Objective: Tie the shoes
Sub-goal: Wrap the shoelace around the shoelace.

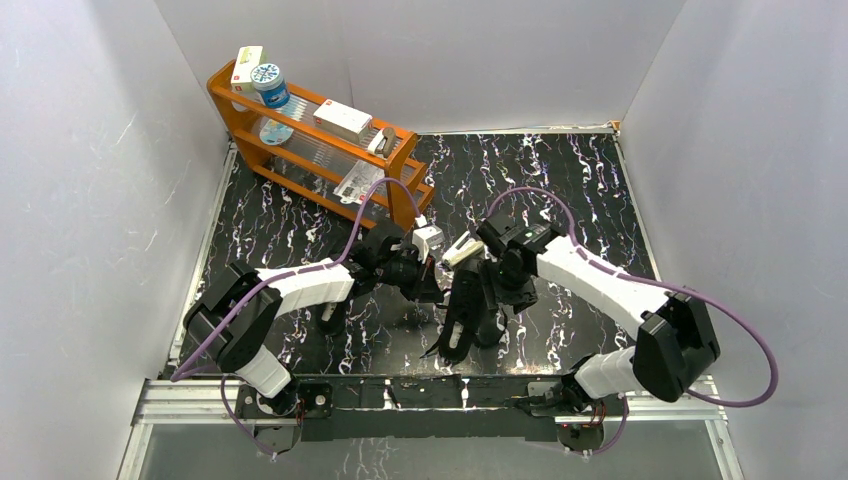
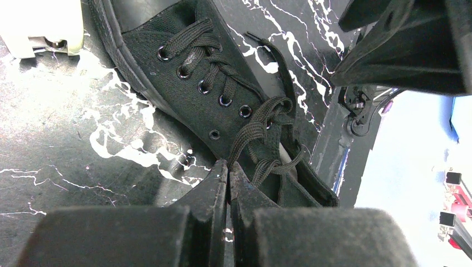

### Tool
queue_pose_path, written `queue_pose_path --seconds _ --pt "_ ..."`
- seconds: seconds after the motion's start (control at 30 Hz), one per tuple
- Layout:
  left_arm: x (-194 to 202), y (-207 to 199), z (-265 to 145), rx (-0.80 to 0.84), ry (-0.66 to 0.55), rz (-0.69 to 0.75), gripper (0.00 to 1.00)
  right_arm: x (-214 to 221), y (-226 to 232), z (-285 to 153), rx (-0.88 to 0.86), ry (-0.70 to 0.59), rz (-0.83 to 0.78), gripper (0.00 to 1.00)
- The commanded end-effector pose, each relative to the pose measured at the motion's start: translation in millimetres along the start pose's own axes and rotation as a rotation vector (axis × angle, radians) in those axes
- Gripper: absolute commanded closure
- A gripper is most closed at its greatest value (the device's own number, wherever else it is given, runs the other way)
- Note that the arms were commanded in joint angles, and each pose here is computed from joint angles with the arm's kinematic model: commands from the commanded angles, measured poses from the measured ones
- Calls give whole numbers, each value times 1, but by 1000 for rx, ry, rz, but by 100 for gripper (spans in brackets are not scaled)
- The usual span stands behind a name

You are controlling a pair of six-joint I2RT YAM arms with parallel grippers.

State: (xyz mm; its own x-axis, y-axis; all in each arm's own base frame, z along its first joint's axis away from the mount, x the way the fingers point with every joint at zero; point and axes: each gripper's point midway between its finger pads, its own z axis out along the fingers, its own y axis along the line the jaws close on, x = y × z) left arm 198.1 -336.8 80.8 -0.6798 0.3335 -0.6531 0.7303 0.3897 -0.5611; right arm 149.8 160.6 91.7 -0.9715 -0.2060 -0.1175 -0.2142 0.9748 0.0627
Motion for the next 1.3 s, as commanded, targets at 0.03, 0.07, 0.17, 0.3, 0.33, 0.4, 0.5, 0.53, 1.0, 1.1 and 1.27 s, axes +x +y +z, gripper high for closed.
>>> queue_pose_path --seconds 0.03,0.07,0.17,0.3,0.33,0.4,0.5,0.53,1.0,1.1,1.27 --pt "-11 -13 -8 31 -28 48 100 -18 9 -26 -173 -89 -162 39" --pt "-11 -13 -8 32 -27 50 100 -22 16 -31 -214 -122 -199 40" --pt "-11 -13 -9 30 -27 51 100 -37 44 -58 -396 -288 -351 40" --pt "-11 -14 -8 34 -24 56 100 -51 54 -71 -457 -442 -495 39" --pt "-12 -15 -8 36 -25 57 100 -51 53 -68 -453 -444 -518 39" --pt "-12 -14 -8 34 -21 59 100 -49 53 -65 -456 -440 -562 39" --pt "-14 -15 -8 35 -25 58 100 -50 53 -64 -456 -449 -594 39" --pt "-14 -15 -8 36 -27 58 100 -49 55 -64 -465 -450 -604 39" --pt "-16 -14 -8 29 -36 46 100 -38 79 -38 -609 -299 -531 49" --pt "-16 -14 -8 25 -37 51 100 -22 90 -38 -692 -238 -439 47" --pt "-19 -13 -8 19 -48 54 100 -6 85 -33 -698 -296 -335 43"
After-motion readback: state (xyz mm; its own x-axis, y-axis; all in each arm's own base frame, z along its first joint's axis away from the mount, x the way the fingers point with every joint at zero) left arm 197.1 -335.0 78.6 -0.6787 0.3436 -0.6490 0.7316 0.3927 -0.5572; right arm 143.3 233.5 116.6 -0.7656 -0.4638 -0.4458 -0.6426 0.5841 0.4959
